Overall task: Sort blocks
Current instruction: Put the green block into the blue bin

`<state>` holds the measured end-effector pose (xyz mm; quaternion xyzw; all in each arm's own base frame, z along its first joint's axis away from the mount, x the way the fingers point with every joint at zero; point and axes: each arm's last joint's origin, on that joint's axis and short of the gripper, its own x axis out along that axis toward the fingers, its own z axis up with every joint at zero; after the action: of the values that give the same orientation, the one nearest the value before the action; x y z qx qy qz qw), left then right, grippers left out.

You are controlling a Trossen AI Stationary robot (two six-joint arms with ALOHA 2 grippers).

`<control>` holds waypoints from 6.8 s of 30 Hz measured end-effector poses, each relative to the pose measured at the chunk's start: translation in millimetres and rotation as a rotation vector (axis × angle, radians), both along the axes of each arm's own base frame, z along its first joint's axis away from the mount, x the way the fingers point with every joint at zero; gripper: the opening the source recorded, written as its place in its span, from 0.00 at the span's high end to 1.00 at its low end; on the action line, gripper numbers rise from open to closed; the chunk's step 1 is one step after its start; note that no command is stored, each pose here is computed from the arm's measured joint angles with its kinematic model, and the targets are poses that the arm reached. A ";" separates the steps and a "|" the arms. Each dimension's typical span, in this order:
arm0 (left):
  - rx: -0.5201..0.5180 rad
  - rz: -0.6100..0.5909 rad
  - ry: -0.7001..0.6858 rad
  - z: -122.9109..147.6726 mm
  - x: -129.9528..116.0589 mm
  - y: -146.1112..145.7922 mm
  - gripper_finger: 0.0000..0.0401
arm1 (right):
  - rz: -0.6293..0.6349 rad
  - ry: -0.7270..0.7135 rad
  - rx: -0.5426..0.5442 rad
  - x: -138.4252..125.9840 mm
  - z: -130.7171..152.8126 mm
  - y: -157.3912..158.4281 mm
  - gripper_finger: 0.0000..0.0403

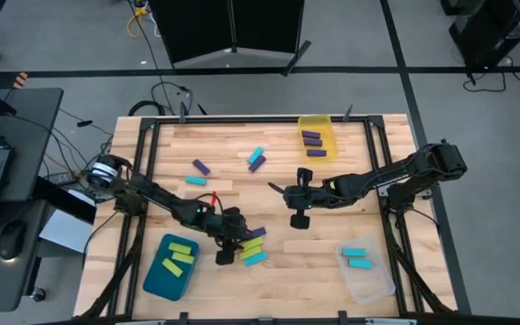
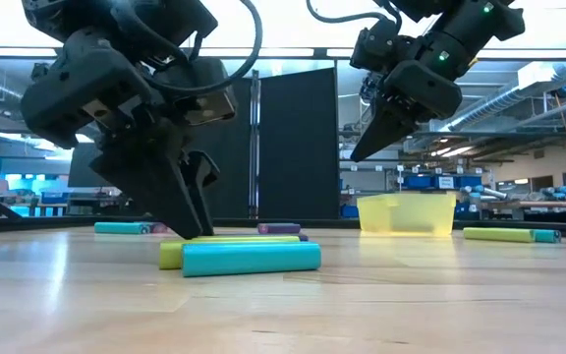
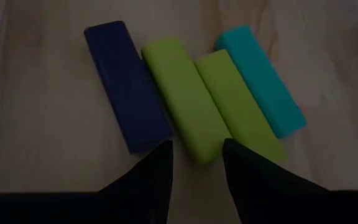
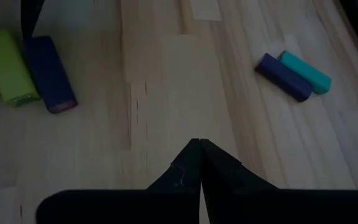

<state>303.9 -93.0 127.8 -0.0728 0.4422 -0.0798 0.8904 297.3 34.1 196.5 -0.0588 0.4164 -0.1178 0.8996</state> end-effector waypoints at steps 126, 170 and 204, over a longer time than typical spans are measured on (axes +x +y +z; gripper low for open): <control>0.323 -0.492 -0.064 59.0 84.3 30.7 0.73 | -0.029 0.095 -0.063 -54.0 32.8 21.3 0.97; 0.139 -0.127 0.241 104.4 -181.1 -73.6 0.73 | 0.009 -0.182 -0.070 -24.5 52.6 1.0 0.97; 0.029 -0.313 0.392 36.1 -181.3 -103.2 0.70 | -0.014 -0.190 -0.075 -23.3 53.3 -4.3 0.97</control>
<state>122.6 -196.2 163.9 -0.0049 0.6135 -0.1949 0.7652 273.9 29.8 249.8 -0.0782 0.3247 -0.1447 0.9314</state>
